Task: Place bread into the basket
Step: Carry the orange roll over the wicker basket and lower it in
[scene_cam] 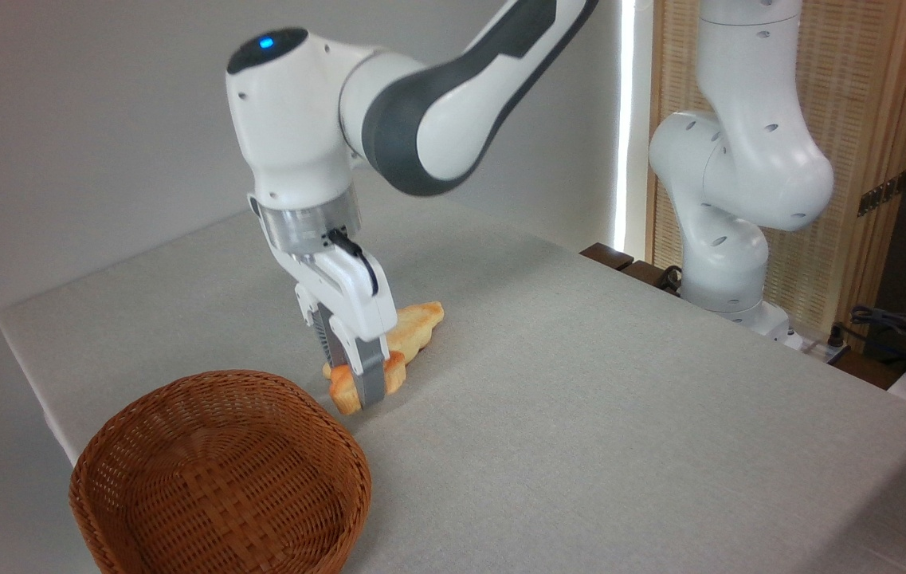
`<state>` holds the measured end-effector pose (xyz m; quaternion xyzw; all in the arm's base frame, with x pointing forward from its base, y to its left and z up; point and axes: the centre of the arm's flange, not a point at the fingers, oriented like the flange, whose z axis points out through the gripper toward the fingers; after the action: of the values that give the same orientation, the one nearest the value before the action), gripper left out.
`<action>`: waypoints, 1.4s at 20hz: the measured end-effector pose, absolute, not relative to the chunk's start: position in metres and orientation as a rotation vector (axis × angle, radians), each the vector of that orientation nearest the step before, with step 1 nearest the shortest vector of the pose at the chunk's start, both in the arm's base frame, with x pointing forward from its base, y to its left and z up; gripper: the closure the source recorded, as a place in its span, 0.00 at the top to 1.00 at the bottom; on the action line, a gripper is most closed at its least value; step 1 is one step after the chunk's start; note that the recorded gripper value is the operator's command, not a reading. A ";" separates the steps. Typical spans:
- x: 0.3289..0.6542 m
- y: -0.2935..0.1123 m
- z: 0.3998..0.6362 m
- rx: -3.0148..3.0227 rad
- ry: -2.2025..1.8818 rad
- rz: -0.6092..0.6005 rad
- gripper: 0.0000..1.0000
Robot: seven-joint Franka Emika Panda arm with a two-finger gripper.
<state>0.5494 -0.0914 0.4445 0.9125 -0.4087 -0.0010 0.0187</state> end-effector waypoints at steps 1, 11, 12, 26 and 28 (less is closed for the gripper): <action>0.549 -0.091 0.450 2.831 -1.269 -0.009 0.38; 0.564 -0.094 0.520 2.840 -1.260 0.189 0.86; 0.567 -0.093 0.521 2.841 -1.250 0.225 0.94; 0.618 -0.102 0.476 2.850 -1.239 0.338 1.00; 0.618 -0.102 0.476 2.851 -1.239 0.339 1.00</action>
<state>0.6181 -0.1023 0.4762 0.9117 -0.3963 0.1084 0.0075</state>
